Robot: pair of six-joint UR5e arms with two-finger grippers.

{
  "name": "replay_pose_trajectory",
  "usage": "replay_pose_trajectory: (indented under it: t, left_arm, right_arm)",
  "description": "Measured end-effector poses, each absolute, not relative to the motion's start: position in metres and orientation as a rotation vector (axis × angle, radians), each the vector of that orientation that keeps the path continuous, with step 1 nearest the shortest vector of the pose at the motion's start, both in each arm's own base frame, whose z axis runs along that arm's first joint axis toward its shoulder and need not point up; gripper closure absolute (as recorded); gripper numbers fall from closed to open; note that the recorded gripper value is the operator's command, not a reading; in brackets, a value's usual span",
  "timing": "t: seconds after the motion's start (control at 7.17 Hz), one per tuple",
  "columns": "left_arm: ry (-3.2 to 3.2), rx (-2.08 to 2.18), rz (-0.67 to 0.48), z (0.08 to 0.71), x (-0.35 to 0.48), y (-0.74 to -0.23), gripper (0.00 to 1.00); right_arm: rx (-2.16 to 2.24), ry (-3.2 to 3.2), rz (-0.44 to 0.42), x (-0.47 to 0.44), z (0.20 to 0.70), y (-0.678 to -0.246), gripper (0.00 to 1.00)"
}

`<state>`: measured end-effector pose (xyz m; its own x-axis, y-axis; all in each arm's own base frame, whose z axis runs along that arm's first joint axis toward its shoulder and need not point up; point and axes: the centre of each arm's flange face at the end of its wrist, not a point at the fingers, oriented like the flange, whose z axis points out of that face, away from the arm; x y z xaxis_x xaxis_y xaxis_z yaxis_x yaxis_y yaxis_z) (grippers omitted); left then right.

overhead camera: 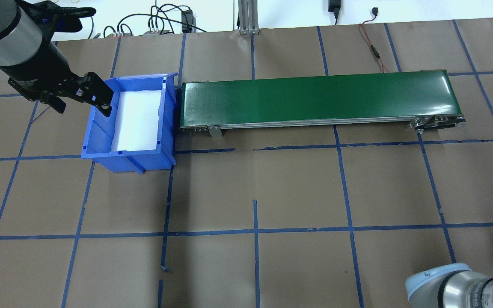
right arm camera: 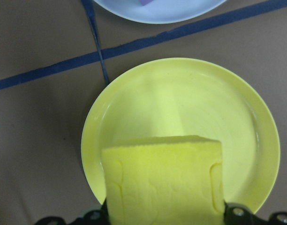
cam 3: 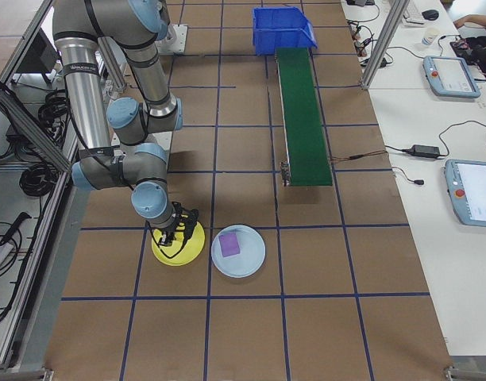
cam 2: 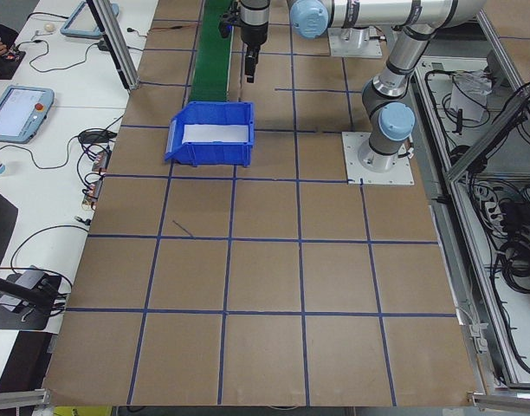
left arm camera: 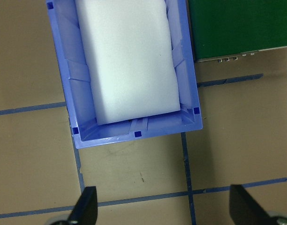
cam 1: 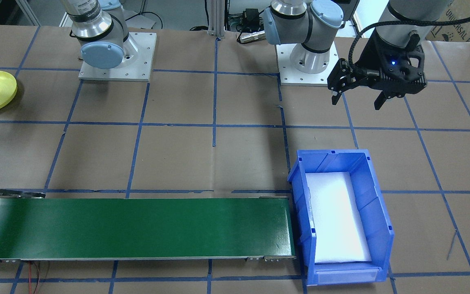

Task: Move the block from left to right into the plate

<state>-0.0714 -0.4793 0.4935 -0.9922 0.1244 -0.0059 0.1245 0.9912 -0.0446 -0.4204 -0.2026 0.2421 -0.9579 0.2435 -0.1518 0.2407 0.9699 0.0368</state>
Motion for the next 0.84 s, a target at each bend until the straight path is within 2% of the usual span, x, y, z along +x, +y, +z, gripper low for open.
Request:
replay_pose_trajectory:
  t: [0.28,0.7,0.84]
  left_arm:
    - [3.132,0.196,-0.071,0.494,-0.071,-0.479,0.0]
    - [3.132,0.196,-0.071,0.494,-0.071,-0.479,0.0]
    - [3.132,0.196,-0.071,0.494,-0.071,-0.479,0.0]
  right_arm:
    - [0.456,2.943,0.05,-0.416,0.25,-0.212,0.0]
    - [0.32,2.995,0.187,-0.344,0.319,-0.322,0.0]
    - [0.3,2.988,0.195,-0.302,0.344,-0.354,0.0]
